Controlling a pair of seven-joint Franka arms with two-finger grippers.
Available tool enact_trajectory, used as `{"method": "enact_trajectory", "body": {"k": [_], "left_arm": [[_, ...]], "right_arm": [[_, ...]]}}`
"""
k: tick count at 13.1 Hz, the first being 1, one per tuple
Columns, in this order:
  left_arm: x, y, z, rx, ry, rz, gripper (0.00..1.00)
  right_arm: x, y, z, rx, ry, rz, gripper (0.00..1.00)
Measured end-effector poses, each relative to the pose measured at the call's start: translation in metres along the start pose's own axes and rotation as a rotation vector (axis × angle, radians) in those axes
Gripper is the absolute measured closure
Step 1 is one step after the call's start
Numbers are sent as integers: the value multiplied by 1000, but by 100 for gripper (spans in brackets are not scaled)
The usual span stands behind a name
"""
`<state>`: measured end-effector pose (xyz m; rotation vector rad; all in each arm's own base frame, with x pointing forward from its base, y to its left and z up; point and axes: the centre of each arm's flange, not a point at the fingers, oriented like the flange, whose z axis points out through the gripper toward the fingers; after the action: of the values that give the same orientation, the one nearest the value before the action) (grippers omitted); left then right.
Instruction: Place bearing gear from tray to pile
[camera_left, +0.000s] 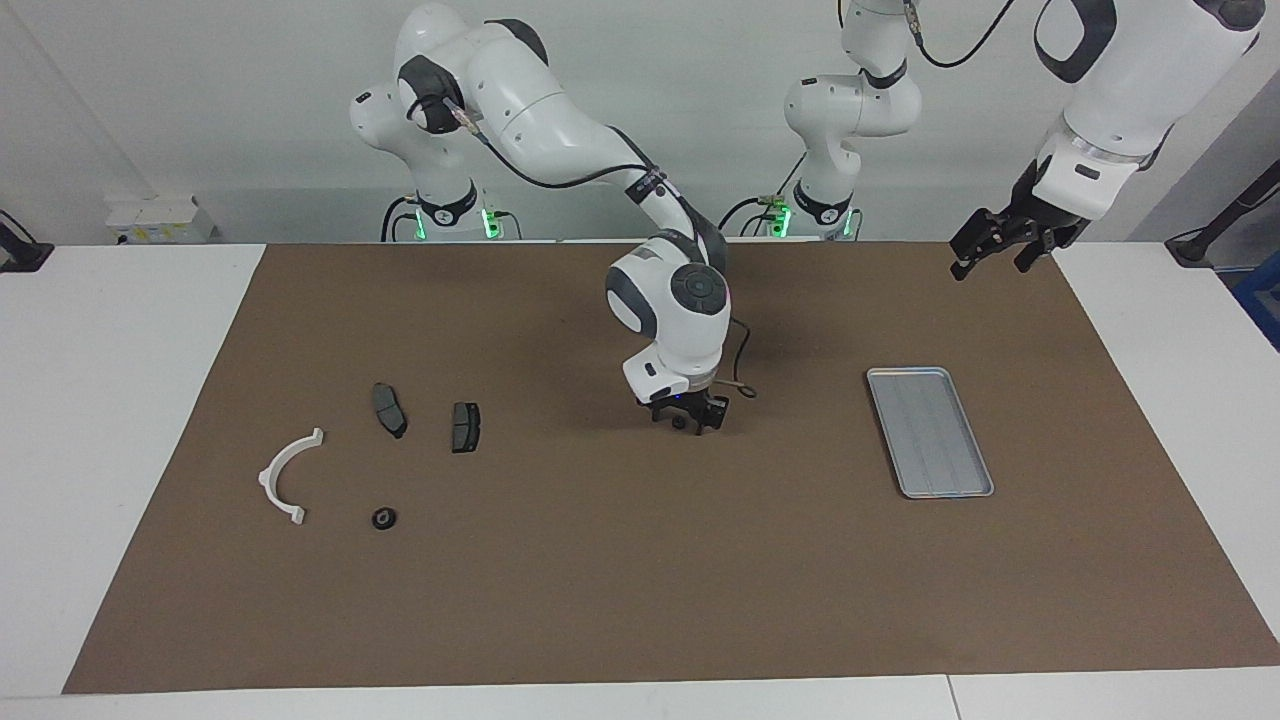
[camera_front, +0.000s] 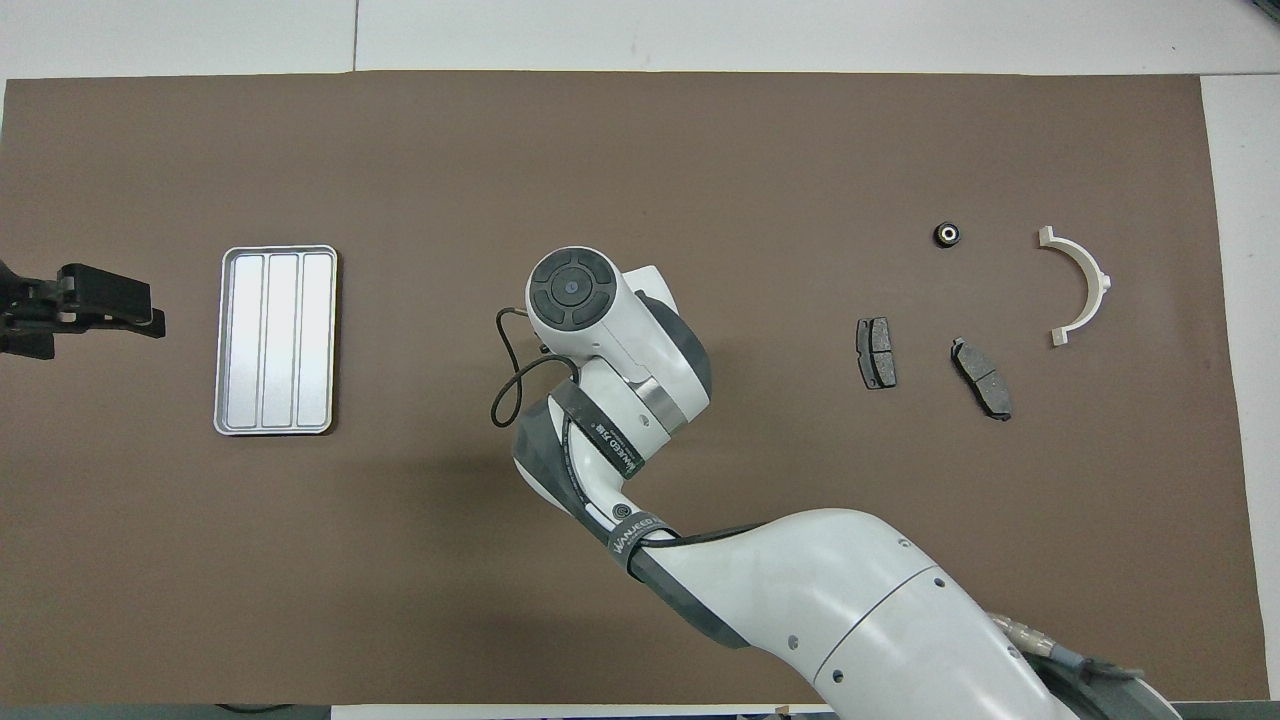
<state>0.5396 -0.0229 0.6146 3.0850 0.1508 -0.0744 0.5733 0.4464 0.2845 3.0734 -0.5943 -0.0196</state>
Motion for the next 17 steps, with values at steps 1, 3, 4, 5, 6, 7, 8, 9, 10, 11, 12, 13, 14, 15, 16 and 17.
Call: {"method": "enact_trajectory", "body": {"k": [1, 3, 4, 5, 6, 7, 8, 9, 10, 11, 12, 13, 14, 15, 16, 17], "left_arm": [[0, 1, 0, 0, -3, 2, 0], [-1, 1, 0, 1, -4, 3, 0], [-1, 1, 0, 1, -4, 2, 0], [-1, 1, 0, 0, -3, 2, 0], [-1, 1, 0, 0, -3, 2, 0], [-1, 1, 0, 0, -3, 2, 0], [-1, 1, -1, 0, -3, 2, 0], [-1, 1, -1, 0, -3, 2, 0], [-1, 1, -1, 0, -3, 2, 0], [-1, 1, -1, 1, -4, 2, 0], [-1, 1, 0, 1, -4, 2, 0], [-1, 1, 0, 1, -5, 2, 0], [-1, 1, 0, 1, -5, 2, 0], [-1, 1, 0, 1, -5, 2, 0], [-2, 1, 0, 1, -6, 2, 0], [-2, 1, 0, 1, -9, 2, 0]], "right_arm": [[0, 0, -3, 4, 2, 0, 47], [0, 0, -5, 7, 4, 0, 76], [0, 0, -4, 7, 4, 0, 76], [0, 0, -4, 7, 4, 0, 76], [1, 0, -5, 6, 3, 1, 76], [2, 2, -5, -3, -1, 4, 76], [7, 6, -6, -24, -8, 2, 76], [17, 12, -14, -47, -14, -14, 76], [37, 23, -32, -62, -21, -43, 76], [66, 39, -59, -62, -24, -78, 76], [98, 64, -90, -52, -21, -118, 76], [126, 91, -116, -39, -13, -159, 76], [150, 119, -135, -29, -6, -205, 76], [170, 143, -145, -25, -2, -255, 76], [189, 166, -146, -23, -2, -301, 76], [209, 190, -141, -22, -5, -345, 76]]}}
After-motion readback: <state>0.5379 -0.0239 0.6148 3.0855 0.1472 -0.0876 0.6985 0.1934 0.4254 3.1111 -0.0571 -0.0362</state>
